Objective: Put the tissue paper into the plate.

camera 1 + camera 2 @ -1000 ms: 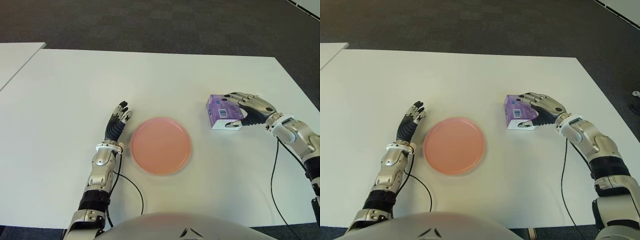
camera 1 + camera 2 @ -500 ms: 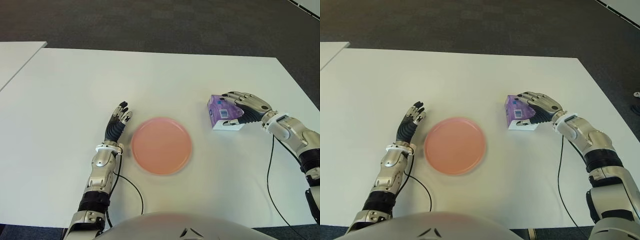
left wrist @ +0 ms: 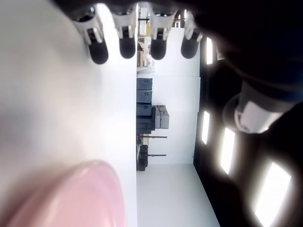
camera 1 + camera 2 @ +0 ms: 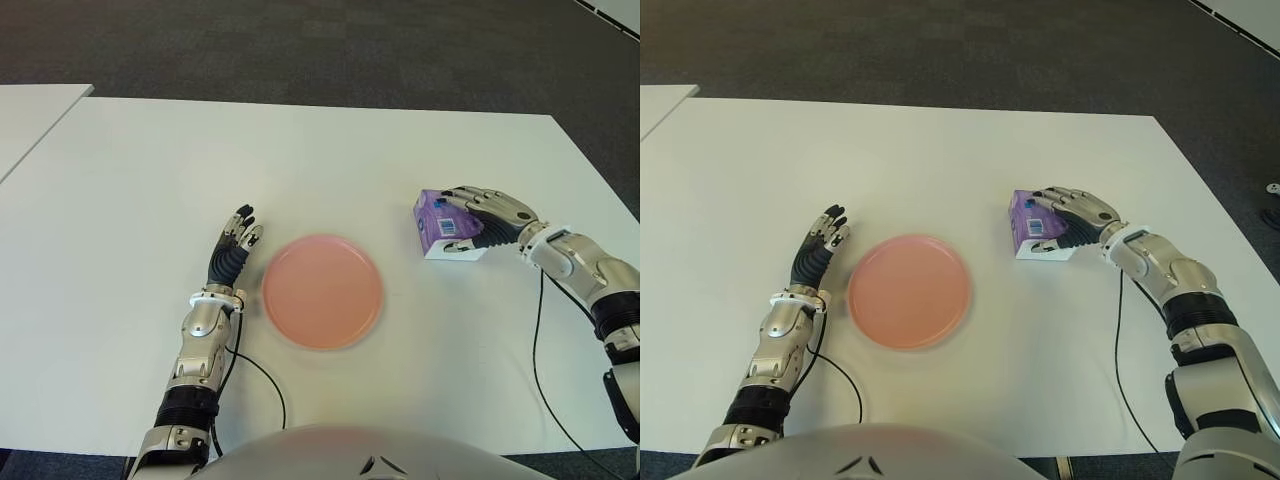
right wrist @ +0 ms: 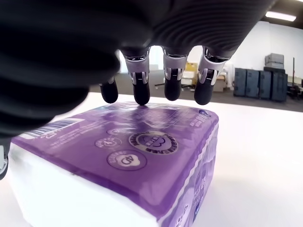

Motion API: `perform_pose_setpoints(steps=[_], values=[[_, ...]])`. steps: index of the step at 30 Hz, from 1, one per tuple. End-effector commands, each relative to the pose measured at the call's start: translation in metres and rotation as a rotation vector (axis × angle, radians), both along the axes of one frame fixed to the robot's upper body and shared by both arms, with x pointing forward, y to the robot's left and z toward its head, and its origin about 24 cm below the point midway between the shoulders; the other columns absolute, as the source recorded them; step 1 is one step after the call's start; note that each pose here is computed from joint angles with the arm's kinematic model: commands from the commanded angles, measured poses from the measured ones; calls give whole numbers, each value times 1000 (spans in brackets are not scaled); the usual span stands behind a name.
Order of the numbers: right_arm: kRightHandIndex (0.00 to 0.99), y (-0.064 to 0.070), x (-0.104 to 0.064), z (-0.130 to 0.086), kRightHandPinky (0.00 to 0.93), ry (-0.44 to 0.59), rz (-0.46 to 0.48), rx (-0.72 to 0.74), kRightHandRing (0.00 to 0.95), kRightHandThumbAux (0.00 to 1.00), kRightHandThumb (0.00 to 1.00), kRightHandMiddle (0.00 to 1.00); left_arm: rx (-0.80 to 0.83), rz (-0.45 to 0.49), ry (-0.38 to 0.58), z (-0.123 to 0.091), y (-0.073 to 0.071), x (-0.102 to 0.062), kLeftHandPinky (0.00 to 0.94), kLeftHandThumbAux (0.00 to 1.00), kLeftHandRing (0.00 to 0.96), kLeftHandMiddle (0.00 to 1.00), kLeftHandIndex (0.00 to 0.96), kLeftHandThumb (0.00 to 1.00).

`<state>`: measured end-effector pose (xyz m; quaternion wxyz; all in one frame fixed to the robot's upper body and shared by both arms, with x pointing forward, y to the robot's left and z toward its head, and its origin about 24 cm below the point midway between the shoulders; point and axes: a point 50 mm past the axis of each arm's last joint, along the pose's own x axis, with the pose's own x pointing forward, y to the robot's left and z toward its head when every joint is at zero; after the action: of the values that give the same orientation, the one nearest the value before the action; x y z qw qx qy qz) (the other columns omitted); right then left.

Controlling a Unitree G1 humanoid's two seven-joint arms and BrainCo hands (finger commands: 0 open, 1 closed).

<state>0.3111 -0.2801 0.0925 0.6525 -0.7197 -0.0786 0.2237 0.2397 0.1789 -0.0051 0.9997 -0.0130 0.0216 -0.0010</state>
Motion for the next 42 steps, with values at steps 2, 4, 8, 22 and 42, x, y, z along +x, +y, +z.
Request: perform_pose_setpoints(steps=[2, 4, 8, 22, 42], values=[[0, 3, 1, -8, 0, 19, 17, -30, 0, 377, 330, 0, -4, 5, 68, -11, 2, -6, 0, 508, 0, 0, 0, 0], [0, 3, 1, -9, 0, 20, 20, -37, 0, 374, 329, 0, -6, 5, 67, -10, 2, -6, 0, 508, 0, 0, 0, 0], [0, 3, 2, -9, 0, 19, 17, -42, 0, 369, 328, 0, -10, 5, 67, -10, 2, -5, 0, 508, 0, 0, 0, 0], [0, 4, 3, -10, 0, 35, 3, -35, 0, 382, 329, 0, -19, 15, 68, -10, 4, -4, 0, 515, 0, 0, 0, 0], [0, 13, -18, -63, 0, 118, 3, -36, 0, 360, 301, 0, -10, 13, 63, -8, 5, -4, 0, 509, 0, 0, 0, 0]])
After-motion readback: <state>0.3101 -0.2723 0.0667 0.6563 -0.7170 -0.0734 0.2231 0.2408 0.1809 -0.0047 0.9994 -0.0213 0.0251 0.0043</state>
